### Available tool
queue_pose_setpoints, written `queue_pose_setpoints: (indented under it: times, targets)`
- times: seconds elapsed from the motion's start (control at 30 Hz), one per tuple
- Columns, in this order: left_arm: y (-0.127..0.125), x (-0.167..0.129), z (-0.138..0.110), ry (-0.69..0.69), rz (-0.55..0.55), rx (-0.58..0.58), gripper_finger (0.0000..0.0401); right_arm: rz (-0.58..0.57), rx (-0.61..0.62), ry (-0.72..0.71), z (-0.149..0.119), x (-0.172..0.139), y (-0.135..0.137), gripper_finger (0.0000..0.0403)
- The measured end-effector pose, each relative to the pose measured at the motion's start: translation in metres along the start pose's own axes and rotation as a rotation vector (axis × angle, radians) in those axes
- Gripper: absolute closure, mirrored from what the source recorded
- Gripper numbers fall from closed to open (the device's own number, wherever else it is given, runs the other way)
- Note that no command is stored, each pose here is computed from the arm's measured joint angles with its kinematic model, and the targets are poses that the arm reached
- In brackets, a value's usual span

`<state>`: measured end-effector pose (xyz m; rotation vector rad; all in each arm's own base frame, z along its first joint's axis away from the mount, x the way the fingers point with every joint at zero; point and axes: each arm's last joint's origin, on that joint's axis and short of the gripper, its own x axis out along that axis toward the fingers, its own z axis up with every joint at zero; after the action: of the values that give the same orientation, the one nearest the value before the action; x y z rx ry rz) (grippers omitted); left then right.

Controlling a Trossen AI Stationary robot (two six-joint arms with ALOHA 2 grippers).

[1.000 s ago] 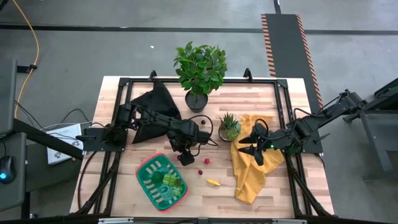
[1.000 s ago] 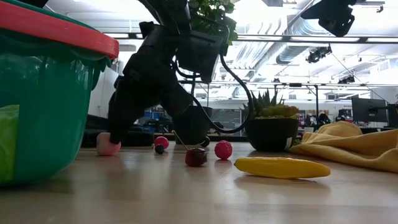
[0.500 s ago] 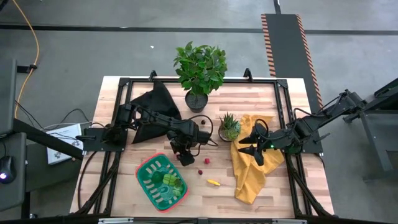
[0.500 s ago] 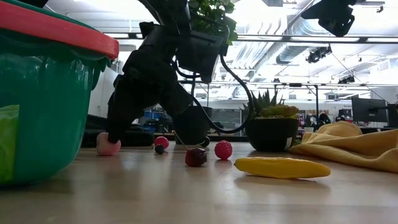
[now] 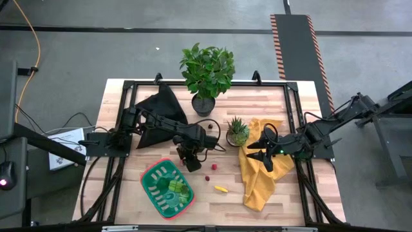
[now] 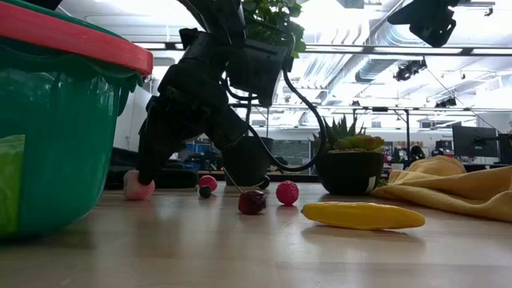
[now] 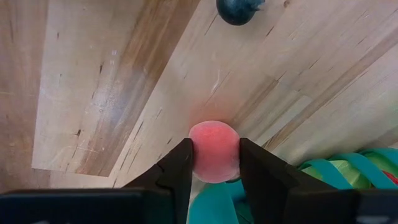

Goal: Pick and placing Produce into tupperware
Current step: Put the pink peach into the blue basket

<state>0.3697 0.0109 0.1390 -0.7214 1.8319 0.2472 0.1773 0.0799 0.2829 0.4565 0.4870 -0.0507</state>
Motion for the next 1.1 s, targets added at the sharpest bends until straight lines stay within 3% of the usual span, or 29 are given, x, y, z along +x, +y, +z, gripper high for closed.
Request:
queue_pose_setpoints:
  times: [0.47, 0.9, 1.1]
  targets:
    - [-0.006, -0.010, 0.002, -0.002, -0.059, 0.064, 0.0289, -0.004, 0.000, -0.003, 0.000, -0.003, -0.001, 0.0215]
    - [-0.030, -0.065, 0.007, -0.166, -0.118, 0.136, 0.0288, -0.004, 0.000, -0.003, 0.000, -0.003, -0.001, 0.0215]
    - [-0.039, -0.097, -0.002, -0.208, -0.112, 0.224, 0.0288, 0.006, 0.000, 0.006, 0.000, -0.003, -0.001, 0.0215]
